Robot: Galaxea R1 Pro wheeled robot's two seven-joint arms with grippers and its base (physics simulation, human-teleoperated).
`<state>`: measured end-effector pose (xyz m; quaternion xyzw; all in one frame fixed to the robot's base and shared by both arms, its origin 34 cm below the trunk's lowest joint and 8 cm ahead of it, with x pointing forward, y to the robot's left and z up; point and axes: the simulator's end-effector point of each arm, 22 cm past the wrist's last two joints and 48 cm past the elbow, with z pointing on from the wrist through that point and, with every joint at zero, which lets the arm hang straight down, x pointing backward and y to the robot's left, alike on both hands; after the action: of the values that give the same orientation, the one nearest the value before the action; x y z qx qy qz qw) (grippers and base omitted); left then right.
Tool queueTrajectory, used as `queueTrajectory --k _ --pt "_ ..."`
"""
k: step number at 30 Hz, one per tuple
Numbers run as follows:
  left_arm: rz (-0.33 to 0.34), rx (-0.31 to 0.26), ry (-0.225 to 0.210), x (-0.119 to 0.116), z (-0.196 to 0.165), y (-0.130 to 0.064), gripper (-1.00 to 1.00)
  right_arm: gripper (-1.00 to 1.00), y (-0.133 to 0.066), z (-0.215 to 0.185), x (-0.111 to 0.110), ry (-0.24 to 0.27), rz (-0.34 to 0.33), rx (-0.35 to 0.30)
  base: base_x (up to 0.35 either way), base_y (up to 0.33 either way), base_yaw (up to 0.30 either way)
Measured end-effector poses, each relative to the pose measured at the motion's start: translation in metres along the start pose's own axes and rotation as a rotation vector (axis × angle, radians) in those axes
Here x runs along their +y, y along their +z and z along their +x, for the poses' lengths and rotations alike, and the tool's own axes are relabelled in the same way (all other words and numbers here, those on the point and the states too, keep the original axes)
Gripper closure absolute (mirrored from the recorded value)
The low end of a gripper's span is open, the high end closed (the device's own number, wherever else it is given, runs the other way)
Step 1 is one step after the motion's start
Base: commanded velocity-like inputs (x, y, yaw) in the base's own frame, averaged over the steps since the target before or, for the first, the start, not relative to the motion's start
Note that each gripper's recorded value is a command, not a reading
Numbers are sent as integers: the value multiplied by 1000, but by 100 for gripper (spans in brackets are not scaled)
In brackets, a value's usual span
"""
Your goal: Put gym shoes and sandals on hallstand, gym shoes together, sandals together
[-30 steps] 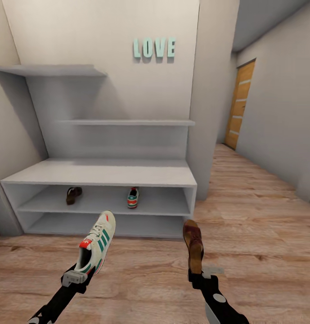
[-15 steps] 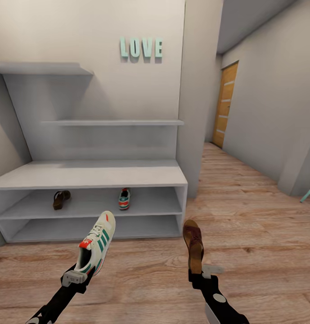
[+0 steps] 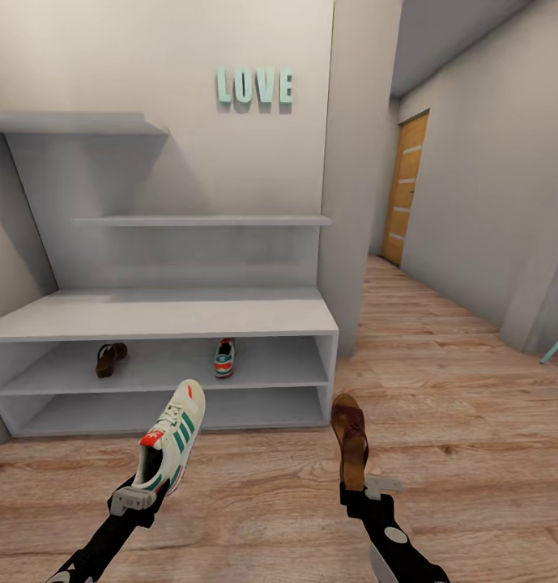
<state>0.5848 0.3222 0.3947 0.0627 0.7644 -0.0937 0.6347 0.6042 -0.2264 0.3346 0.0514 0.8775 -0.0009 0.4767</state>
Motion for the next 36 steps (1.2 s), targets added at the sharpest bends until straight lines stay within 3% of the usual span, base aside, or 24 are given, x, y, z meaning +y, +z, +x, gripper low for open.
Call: queueTrajectory --k 4,7,8,11,13,14,16,17,21,26,33,36 --pt "-162 -3 -24 19 3 3 100 100 2 -7 -16 38 35 -6 0 0 0" --pt "-202 -2 -34 19 5 5 100 100 4 -35 -76 165 142 -64 0 0 0" --pt "-209 -2 -37 18 5 5 100 100 2 -43 -104 239 192 -79 0 0 0" --pt "-216 18 -50 15 11 6 100 100 -15 -42 -223 448 368 -63 0 0 0" --pt "-215 45 -60 14 17 6 100 100 -28 -34 -277 511 430 -20 0 0 0" --pt "-215 67 -68 13 22 6 100 100 -45 -37 -330 529 488 -5 0 0 0" --pt "-211 105 -84 10 30 7 100 100 -63 -31 -373 567 528 51 0 0 0" --pt "-206 132 -97 6 36 8 100 100 -83 -40 -414 567 568 65 0 0 0" --pt "-198 230 -146 -5 57 9 100 100 -128 -50 -486 576 639 134 0 0 0" --pt "-209 353 -203 -11 72 14 100 100 -160 -66 -529 564 690 139 0 0 0" --pt "-333 463 -209 7 62 24 100 100 -173 -71 -538 566 692 188 0 0 0" --pt "-355 448 -203 11 50 30 100 100 -174 -72 -538 565 690 193 0 0 0"
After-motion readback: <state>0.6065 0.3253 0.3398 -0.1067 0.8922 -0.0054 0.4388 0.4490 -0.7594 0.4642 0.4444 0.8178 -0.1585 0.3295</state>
